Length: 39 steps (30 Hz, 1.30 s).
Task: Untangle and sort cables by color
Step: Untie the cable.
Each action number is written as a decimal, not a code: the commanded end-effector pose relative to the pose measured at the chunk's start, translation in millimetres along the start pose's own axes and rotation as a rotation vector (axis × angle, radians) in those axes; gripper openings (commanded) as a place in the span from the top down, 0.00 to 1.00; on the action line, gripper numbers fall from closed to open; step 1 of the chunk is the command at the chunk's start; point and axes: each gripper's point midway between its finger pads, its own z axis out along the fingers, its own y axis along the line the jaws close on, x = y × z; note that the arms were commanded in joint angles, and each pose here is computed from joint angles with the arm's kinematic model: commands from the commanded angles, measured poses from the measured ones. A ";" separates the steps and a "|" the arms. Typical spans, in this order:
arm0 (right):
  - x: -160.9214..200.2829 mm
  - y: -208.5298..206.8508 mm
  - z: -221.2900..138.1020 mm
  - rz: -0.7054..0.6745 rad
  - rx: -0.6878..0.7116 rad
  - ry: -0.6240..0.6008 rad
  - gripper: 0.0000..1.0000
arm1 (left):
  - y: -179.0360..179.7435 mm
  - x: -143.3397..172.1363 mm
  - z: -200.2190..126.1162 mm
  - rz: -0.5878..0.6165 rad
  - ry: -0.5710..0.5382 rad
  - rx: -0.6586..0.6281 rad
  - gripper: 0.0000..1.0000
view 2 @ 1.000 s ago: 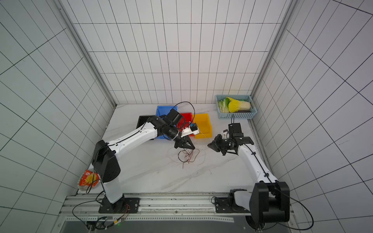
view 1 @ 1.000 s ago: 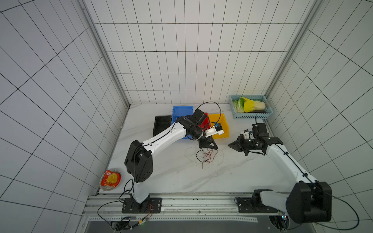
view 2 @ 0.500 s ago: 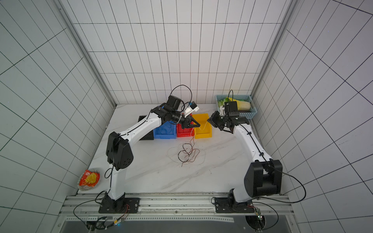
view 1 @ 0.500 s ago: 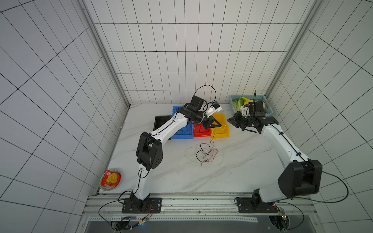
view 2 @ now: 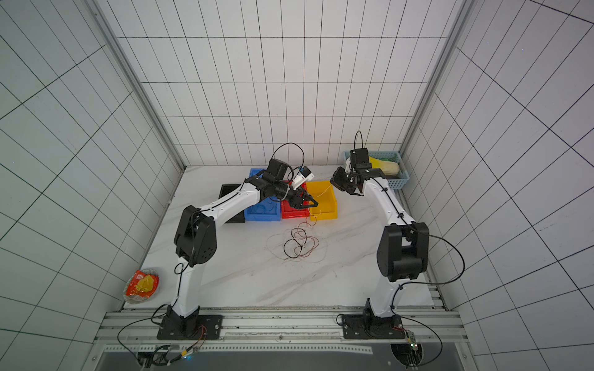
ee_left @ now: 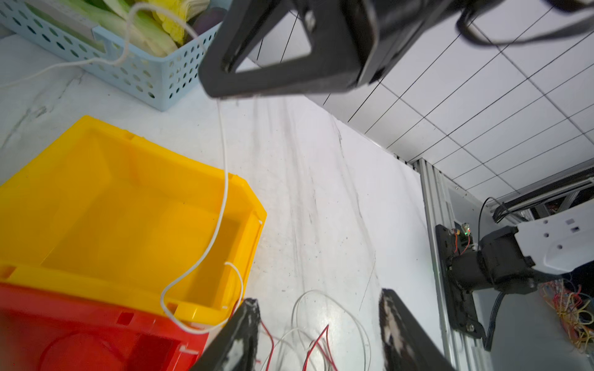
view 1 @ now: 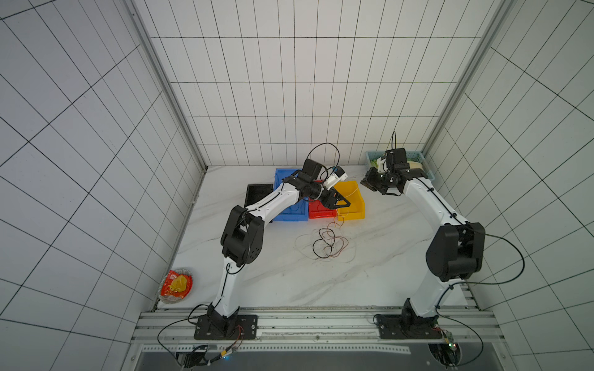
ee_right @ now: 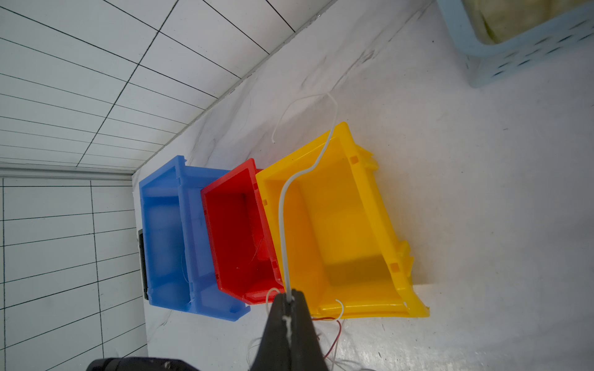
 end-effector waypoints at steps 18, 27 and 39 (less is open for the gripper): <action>68.0 87.4 -86.7 -0.041 -0.292 0.039 1.00 | 11.8 36.9 -31.7 0.078 -0.066 -0.093 0.33; 96.9 84.7 -94.9 -0.036 -0.301 0.081 1.00 | 2.2 22.4 -31.7 0.056 -0.111 -0.010 0.97; 128.8 42.9 -87.7 -0.134 -0.211 0.147 0.53 | -57.4 3.5 -88.4 0.044 -0.052 -0.047 1.00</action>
